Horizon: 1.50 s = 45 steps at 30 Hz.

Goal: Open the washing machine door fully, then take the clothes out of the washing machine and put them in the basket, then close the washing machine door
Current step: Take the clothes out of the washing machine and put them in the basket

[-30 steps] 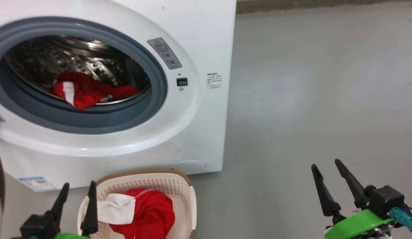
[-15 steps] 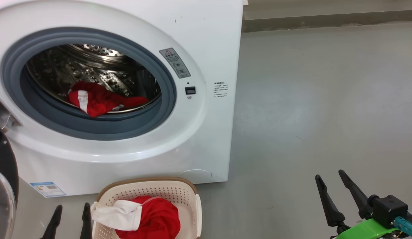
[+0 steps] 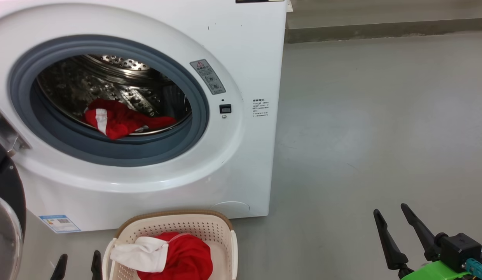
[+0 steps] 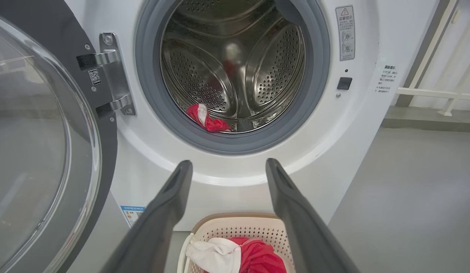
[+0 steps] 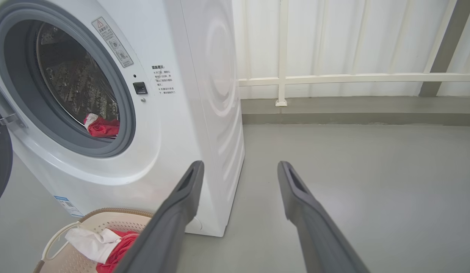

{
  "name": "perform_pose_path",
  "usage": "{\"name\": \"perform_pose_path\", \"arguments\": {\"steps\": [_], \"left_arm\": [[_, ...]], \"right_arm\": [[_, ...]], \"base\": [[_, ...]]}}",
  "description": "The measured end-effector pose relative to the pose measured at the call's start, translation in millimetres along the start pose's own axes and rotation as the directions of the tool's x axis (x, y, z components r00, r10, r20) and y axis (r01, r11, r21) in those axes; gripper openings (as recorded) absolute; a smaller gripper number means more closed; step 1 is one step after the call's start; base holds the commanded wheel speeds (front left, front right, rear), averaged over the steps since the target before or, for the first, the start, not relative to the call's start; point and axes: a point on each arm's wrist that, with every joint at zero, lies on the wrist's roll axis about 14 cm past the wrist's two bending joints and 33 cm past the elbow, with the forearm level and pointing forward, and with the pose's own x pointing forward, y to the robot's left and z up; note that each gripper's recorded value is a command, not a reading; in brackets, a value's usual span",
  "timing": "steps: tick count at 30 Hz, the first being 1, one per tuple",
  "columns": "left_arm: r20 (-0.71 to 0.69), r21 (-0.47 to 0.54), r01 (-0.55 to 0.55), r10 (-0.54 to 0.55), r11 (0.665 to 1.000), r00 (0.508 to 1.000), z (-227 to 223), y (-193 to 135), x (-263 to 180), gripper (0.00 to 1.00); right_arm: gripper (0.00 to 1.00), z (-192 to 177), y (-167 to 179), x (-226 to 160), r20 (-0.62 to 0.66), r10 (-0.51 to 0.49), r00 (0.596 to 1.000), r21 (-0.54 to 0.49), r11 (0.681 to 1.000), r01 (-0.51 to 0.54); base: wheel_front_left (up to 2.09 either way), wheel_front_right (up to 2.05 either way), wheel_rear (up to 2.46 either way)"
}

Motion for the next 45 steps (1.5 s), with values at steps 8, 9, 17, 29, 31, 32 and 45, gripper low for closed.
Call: {"name": "perform_pose_path", "arguments": {"steps": [8,9,17,29,31,32,45], "left_arm": [[0.013,0.001,0.002,-0.002,1.000,1.000,4,-1,1,1.00],[0.014,0.001,0.003,-0.003,1.000,1.000,4,-1,2,1.00],[0.012,0.000,0.005,-0.005,1.000,1.000,4,-2,2,1.00],[-0.002,-0.003,0.042,-0.042,0.999,0.999,-2,-19,37,1.00],[-0.001,0.003,0.056,-0.056,0.998,0.998,-2,-24,53,1.00],[-0.001,0.003,0.056,-0.056,0.998,0.998,-2,-24,53,1.00],[-0.030,0.134,0.164,-0.162,0.977,0.986,-6,-51,154,1.00]], "right_arm": [[1.00,1,-2,-1,0.002,-0.004,1.000,-0.002,1.000,0.004],[1.00,1,-2,-1,0.002,-0.005,1.000,-0.002,1.000,0.005],[1.00,0,-3,-1,-0.001,-0.007,1.000,-0.002,1.000,0.007],[1.00,-13,3,11,-0.037,-0.003,0.999,0.020,1.000,0.004],[1.00,-14,6,18,-0.039,0.001,0.999,0.025,1.000,0.000],[1.00,-14,6,18,-0.039,0.001,0.999,0.025,1.000,0.000],[1.00,-25,11,61,-0.054,0.004,0.999,0.039,0.999,-0.002]], "base": [[0.00,0.00,0.00],[0.00,0.00,0.00],[0.00,0.00,0.00],[0.00,0.00,0.00],[0.00,0.00,0.00],[0.00,0.00,0.00],[0.00,0.00,0.00]]}}
